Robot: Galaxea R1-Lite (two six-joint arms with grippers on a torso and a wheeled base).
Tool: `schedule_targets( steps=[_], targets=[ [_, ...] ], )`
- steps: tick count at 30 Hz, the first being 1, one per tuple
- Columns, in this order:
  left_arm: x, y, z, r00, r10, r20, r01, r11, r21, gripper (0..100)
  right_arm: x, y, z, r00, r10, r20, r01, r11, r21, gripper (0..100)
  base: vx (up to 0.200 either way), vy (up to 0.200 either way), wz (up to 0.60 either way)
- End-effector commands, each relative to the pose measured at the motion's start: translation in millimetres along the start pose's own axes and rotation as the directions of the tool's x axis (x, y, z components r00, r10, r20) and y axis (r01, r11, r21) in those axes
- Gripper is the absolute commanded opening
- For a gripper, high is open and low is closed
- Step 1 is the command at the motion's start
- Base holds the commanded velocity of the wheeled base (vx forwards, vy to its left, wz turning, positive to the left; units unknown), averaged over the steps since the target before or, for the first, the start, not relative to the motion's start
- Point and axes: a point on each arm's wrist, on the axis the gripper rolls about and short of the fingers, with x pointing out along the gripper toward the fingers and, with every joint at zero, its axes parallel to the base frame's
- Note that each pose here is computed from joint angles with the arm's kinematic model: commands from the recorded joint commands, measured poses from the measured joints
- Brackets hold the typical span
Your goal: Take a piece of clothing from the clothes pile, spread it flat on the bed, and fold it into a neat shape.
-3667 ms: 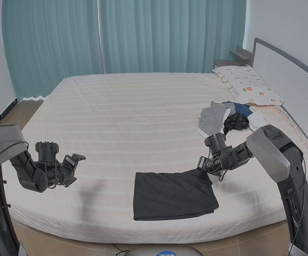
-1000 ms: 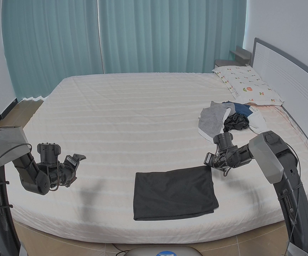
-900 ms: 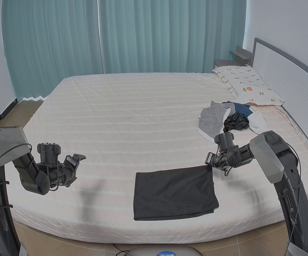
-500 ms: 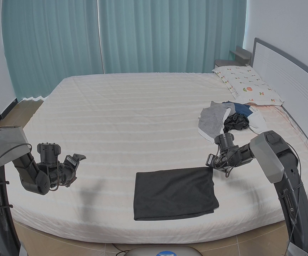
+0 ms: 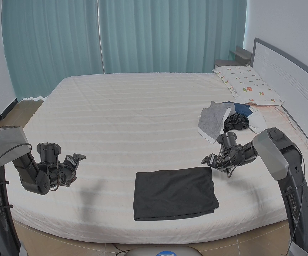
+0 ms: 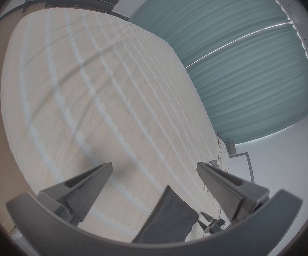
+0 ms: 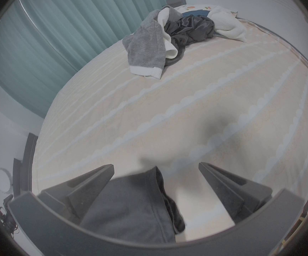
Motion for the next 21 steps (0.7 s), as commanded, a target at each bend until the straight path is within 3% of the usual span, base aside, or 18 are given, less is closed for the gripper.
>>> schedule_targets(
  steps=[1,7,15,21],
  targets=[
    [0.3,0.4,0.0,1.000,0.001,0.001,-0.001,1.000,-0.003,100,-47.3,-14.4,-4.2,0.991,0.082,-0.111,-0.090,0.993,-0.072,100,-0.200,0.000,0.00],
    [0.3,0.4,0.0,1.000,0.001,0.001,-0.001,1.000,-0.003,100,-59.1,-32.9,-21.5,0.978,0.177,-0.107,-0.198,0.951,-0.239,100,-0.200,0.000,0.00],
    [0.3,0.4,0.0,1.000,0.001,0.001,-0.001,1.000,-0.002,100,-65.3,-37.9,-36.2,0.965,0.202,-0.169,-0.251,0.903,-0.348,100,-0.200,0.000,0.00],
    [0.3,0.4,0.0,1.000,0.001,0.001,-0.001,1.000,0.000,100,-67.2,-36.6,-40.3,0.963,0.199,-0.184,-0.255,0.896,-0.365,100,0.000,0.000,0.00]
  ],
)
